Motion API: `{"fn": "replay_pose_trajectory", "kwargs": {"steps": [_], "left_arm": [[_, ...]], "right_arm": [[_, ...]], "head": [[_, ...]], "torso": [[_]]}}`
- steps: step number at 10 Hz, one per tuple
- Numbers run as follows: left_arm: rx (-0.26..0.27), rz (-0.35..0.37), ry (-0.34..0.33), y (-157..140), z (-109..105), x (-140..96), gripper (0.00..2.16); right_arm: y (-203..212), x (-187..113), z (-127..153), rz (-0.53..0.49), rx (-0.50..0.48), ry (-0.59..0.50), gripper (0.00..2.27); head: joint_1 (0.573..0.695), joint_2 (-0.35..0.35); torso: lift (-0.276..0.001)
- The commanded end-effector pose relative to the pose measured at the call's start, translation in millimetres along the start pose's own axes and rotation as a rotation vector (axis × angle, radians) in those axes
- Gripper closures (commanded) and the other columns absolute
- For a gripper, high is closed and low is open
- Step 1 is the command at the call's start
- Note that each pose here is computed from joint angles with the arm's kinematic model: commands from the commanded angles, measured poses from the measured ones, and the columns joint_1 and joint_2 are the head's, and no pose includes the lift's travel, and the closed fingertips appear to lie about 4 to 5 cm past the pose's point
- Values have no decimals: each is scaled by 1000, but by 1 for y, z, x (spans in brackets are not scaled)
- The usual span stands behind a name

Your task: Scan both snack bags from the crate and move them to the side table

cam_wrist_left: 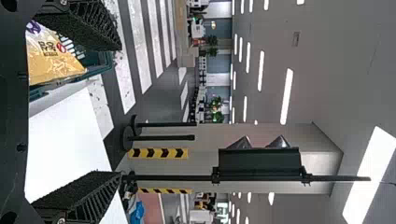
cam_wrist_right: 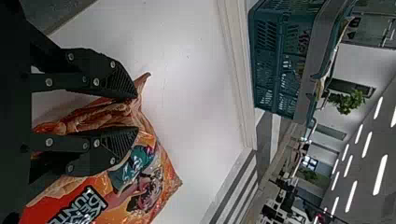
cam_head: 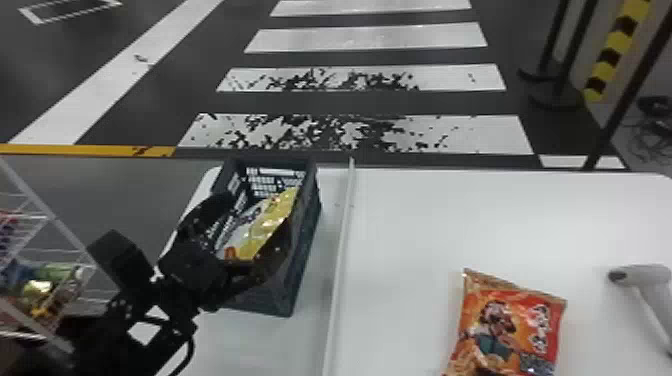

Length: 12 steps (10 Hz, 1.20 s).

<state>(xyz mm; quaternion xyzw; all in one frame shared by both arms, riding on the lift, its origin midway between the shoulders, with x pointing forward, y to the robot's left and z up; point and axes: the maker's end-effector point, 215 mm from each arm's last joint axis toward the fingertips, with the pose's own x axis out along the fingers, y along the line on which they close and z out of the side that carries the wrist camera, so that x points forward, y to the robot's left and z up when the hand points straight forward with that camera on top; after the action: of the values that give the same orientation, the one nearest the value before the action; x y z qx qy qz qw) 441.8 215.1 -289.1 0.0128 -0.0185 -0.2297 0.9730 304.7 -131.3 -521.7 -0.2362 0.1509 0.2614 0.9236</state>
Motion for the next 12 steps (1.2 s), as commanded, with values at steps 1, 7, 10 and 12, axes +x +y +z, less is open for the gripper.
{"fn": "replay_pose_trajectory", "kwargs": {"steps": [1,7,10,12], "left_arm": [[-1,1,0,0,0,-2,36],[-2,0,4,-1,-1,-3,36],[-4,1,6,0,-3,-4,36],[-6,2,9,0,-6,-4,36]], "right_arm": [[0,-3,18,-33,-25,-60,2246],[-23,-23,48,-34,46,-66,2246],[-50,-44,43,37,68,127,2246],[-54,-49,60,50,80,145,2246]], "head": [[695,129],[695,142],[695,111],[695,89]], "torso": [[-95],[-95],[-95],[-95]]}}
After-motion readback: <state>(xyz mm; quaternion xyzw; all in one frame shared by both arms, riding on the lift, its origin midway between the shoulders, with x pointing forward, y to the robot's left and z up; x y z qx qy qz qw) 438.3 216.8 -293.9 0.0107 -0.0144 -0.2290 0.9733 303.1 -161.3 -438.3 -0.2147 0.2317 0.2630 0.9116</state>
